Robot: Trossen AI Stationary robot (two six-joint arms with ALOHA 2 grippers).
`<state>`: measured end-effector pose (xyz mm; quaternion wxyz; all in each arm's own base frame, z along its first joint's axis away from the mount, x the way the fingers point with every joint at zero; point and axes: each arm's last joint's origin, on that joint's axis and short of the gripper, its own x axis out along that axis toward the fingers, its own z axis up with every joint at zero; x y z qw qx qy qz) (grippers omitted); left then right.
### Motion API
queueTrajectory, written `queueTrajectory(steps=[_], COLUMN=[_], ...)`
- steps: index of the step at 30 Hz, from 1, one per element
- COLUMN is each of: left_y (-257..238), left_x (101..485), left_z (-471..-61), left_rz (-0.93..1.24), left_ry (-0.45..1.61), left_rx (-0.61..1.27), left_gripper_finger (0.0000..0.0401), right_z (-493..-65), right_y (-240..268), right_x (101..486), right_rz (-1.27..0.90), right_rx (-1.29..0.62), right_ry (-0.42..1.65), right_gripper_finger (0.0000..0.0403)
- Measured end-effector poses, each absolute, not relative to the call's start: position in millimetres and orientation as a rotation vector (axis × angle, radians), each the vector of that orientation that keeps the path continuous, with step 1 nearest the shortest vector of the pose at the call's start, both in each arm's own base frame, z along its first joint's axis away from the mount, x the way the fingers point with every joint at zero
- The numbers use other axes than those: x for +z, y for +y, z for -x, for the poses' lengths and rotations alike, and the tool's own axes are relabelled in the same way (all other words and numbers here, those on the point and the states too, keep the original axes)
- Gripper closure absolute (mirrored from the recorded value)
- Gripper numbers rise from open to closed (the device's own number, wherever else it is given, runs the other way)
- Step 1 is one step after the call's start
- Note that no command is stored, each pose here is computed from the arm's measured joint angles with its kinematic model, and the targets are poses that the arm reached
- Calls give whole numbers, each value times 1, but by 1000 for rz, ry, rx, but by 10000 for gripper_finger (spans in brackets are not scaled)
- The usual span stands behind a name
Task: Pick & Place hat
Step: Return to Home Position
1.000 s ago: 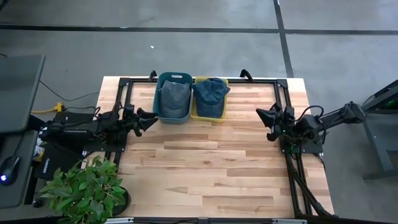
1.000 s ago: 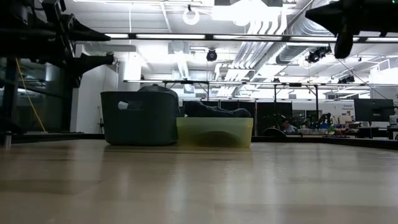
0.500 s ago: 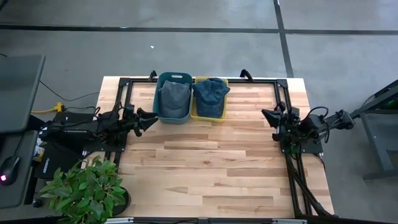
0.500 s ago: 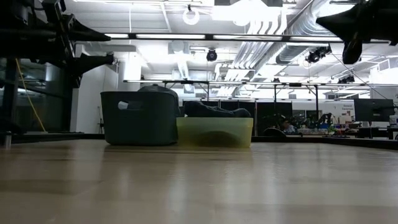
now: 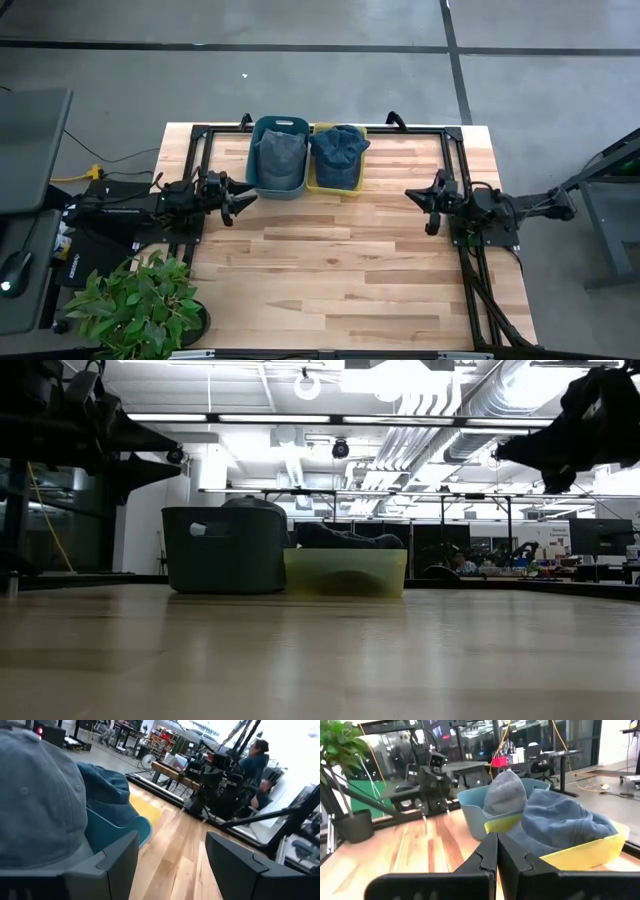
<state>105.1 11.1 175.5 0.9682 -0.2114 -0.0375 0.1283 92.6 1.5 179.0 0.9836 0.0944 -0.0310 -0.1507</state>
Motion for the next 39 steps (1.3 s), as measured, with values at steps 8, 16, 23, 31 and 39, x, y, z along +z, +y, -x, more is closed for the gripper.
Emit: queueTrajectory(steps=[8, 16, 23, 31, 39], left_y=[10, 7, 7, 7, 7], left_x=[173, 167, 167, 167, 167], left_z=[-105, -106, -106, -106, -106], left_rz=[269, 133, 135, 137, 137], left_ry=[-20, 56, 57, 62, 62], left_rx=[213, 136, 138, 139, 139], left_gripper_finger=[174, 174, 174, 174, 174], right_z=[-94, -96, -96, -96, -96], right_y=[-3, -1, -1, -1, -1], right_x=[174, 172, 172, 172, 172], right_rz=[-110, -110, -99, -99, -99], right_rx=[-213, -132, -136, -136, -137], right_ry=[15, 43, 42, 42, 43], right_gripper_finger=[403, 402, 402, 402, 402])
